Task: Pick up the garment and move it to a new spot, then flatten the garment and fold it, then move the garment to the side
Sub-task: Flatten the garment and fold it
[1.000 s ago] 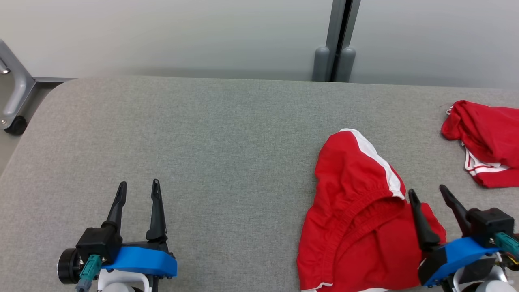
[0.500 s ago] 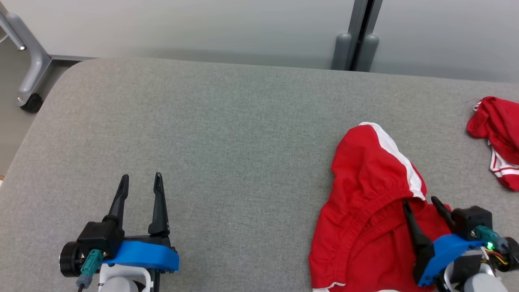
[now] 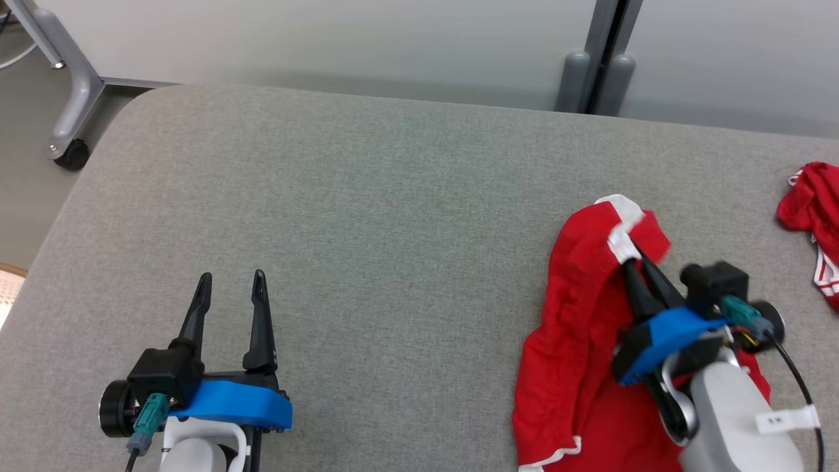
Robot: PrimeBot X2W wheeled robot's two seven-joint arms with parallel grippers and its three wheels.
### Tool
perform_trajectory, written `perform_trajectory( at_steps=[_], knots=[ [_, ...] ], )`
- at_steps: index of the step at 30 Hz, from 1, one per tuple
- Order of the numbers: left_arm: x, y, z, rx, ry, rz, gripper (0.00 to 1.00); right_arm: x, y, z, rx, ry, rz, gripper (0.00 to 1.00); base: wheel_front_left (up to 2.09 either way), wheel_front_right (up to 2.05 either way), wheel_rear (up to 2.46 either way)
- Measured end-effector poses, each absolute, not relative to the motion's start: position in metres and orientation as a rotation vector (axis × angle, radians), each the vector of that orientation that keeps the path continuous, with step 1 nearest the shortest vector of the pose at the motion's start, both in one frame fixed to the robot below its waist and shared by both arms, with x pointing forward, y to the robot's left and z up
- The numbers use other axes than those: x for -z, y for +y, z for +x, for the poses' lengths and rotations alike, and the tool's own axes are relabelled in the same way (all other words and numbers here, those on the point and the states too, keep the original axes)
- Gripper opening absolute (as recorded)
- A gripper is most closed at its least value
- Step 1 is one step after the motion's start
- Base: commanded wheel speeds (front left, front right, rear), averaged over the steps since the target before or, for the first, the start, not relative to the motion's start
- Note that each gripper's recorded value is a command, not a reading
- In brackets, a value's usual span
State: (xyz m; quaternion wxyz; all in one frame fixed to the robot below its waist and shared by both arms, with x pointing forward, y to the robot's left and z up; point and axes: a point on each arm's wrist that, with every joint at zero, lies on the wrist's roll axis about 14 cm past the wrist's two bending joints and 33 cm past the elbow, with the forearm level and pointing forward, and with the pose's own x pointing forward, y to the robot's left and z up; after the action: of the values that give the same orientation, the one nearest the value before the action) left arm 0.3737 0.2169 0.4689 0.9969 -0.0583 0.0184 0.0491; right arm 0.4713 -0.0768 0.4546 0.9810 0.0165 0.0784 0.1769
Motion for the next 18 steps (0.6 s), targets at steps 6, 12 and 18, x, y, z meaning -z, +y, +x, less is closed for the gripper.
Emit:
perform_trajectory(
  at_steps=[6,12,18],
  knots=[
    [-0.472,0.222,0.368,-0.113,0.028,-0.116,1.00,-0.492,-0.022,0.486,-0.482,0.072,0.047,0.00,0.00,0.00,0.00],
    [-0.475,0.233,0.359,-0.148,0.022,-0.118,1.00,-0.502,0.043,0.478,-0.662,0.082,0.065,0.00,0.00,0.00,0.00],
    [-0.473,0.238,0.352,-0.171,0.031,-0.125,1.00,-0.501,0.092,0.461,-0.809,0.106,0.108,0.00,0.00,0.00,0.00]
  ],
)
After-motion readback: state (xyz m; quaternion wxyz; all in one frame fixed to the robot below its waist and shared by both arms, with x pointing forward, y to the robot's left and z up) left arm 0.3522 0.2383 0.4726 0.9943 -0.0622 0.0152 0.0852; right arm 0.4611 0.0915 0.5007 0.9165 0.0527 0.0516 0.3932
